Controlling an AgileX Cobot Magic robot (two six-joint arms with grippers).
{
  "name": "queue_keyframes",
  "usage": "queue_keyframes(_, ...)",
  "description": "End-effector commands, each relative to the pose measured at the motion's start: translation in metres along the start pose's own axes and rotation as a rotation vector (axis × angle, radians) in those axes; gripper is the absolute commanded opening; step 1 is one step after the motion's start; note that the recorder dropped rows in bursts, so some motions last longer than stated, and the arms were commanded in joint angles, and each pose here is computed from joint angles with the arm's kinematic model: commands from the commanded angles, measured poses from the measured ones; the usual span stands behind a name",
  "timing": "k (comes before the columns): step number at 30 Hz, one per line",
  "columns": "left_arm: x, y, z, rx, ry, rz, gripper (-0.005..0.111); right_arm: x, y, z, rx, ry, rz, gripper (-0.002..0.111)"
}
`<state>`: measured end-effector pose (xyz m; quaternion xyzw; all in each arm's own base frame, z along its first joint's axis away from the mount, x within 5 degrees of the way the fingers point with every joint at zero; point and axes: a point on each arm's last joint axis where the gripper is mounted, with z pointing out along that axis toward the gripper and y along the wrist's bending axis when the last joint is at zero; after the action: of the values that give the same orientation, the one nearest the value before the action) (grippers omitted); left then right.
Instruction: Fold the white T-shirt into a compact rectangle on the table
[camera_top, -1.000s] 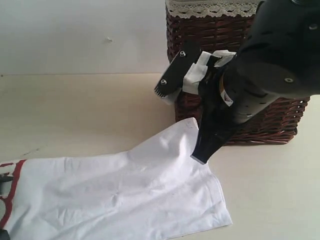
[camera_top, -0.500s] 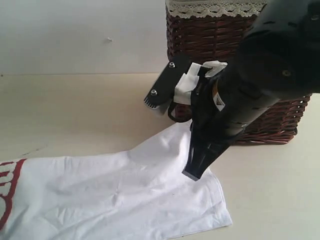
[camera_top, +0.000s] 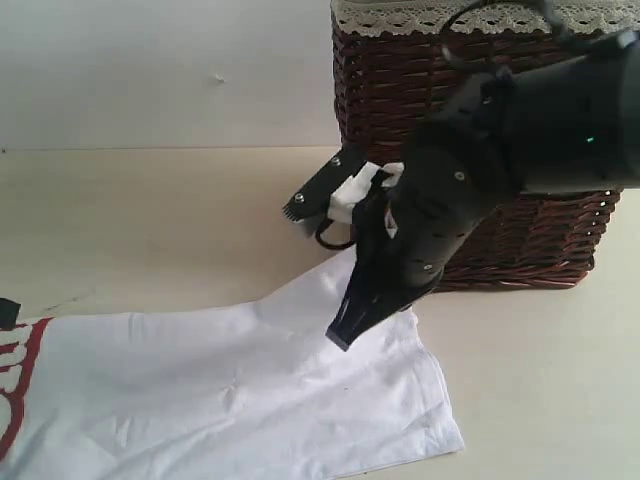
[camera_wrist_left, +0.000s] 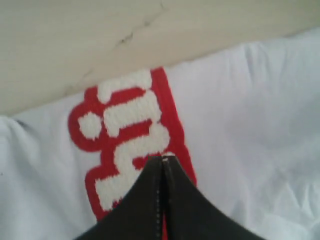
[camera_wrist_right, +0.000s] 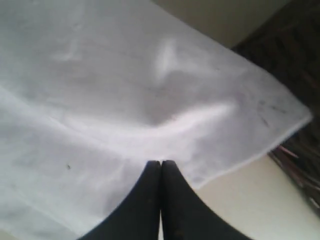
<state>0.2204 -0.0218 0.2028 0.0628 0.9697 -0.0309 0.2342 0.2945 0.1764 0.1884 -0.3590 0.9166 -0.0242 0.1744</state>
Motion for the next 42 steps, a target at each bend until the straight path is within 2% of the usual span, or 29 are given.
queue_keyframes(1, -0.012, 0.000, -0.002, -0.009, -0.133, -0.011, 0.000, 0.006, 0.006, 0.043, -0.038, 0.111, -0.024, 0.000)
queue_keyframes(5, -0.016, 0.000, -0.003, -0.004, -0.160, -0.030, 0.000, 0.023, 0.013, 0.072, -0.067, 0.251, -0.024, 0.000)
queue_keyframes(11, -0.016, -0.001, -0.004, 0.013, -0.142, -0.057, 0.000, 0.067, 0.025, 0.082, -0.112, 0.408, 0.001, 0.000)
queue_keyframes(16, -0.014, -0.003, -0.006, 0.025, -0.128, -0.070, 0.000, 0.084, 0.039, 0.072, -0.137, 0.464, -0.014, 0.000)
queue_keyframes(20, -0.013, -0.003, -0.009, 0.027, -0.124, -0.070, 0.000, 0.086, 0.056, 0.051, -0.140, 0.446, -0.070, 0.000)
queue_keyframes(24, -0.012, -0.004, -0.010, 0.032, -0.115, -0.073, 0.000, 0.086, 0.061, 0.032, -0.131, 0.444, -0.068, 0.000)
queue_keyframes(31, -0.010, -0.004, -0.013, 0.037, -0.105, -0.074, 0.000, 0.072, 0.051, 0.005, -0.062, 0.251, -0.034, 0.000)
queue_keyframes(35, -0.008, -0.004, -0.012, 0.038, -0.079, -0.064, 0.000, 0.060, 0.039, 0.003, 0.069, 0.111, 0.020, 0.000)
queue_keyframes(38, -0.006, -0.005, -0.009, 0.042, -0.043, -0.055, 0.000, 0.058, 0.028, 0.014, 0.132, 0.095, 0.101, 0.000)
queue_keyframes(42, -0.004, -0.004, 0.002, 0.043, 0.008, -0.059, 0.000, 0.067, 0.017, 0.041, 0.140, 0.190, 0.136, 0.000)
